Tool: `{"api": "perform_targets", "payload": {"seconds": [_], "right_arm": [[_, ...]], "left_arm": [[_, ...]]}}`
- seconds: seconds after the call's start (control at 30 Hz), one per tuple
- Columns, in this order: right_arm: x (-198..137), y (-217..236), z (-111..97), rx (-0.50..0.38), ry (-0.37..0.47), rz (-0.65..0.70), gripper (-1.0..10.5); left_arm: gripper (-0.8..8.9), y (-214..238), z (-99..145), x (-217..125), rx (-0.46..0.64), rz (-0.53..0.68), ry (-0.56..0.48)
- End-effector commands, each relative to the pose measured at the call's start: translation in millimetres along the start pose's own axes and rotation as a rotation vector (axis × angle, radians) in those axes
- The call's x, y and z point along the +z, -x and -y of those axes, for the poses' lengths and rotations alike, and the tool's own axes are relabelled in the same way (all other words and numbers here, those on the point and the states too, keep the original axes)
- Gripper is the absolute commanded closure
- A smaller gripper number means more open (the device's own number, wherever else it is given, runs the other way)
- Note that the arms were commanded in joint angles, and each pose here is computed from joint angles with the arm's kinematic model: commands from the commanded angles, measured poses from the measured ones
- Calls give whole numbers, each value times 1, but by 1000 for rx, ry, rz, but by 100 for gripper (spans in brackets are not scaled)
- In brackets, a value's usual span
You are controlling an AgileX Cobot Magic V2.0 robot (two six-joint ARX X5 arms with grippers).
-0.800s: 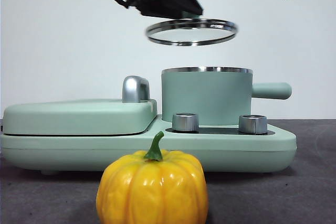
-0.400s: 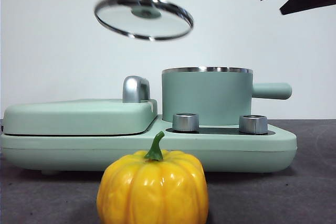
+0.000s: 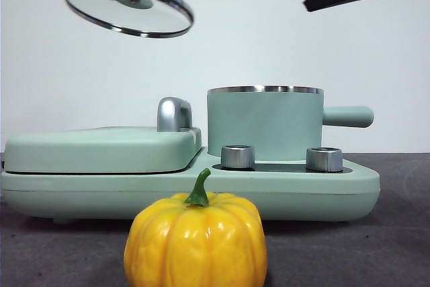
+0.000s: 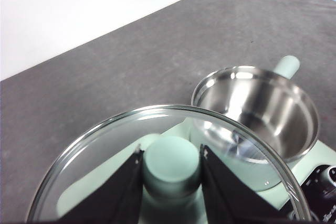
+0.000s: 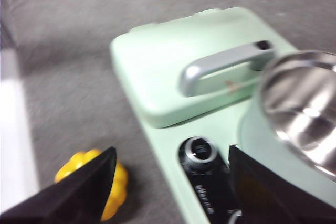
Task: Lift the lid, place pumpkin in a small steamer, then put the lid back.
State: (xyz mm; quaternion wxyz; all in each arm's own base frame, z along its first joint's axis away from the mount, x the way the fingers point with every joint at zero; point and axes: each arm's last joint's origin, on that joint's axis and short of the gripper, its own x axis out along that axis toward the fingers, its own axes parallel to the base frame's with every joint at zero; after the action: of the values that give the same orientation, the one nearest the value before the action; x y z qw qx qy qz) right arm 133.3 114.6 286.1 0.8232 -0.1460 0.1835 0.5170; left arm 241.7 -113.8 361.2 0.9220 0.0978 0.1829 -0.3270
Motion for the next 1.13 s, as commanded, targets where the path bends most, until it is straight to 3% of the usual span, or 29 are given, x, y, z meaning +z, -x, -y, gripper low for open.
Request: {"api": "perform_targets", "payload": {"seconds": [0.03,0.4,0.53,1.13], "right_arm": [[6,-4,-9,28,107,-8,608],[-2,-49,-34,196,170,-160,605],[-9,-68,-39,242,170,-221,512],[-33,-120,-44,309,155,-353,480]], "left_arm": [[803,10,-3,1,24,42,-15],[803,23,-10,-5,74,91,3],[803,23,-10,-4,75,98,2],[803,23,-10,-4,76,98,3]]}}
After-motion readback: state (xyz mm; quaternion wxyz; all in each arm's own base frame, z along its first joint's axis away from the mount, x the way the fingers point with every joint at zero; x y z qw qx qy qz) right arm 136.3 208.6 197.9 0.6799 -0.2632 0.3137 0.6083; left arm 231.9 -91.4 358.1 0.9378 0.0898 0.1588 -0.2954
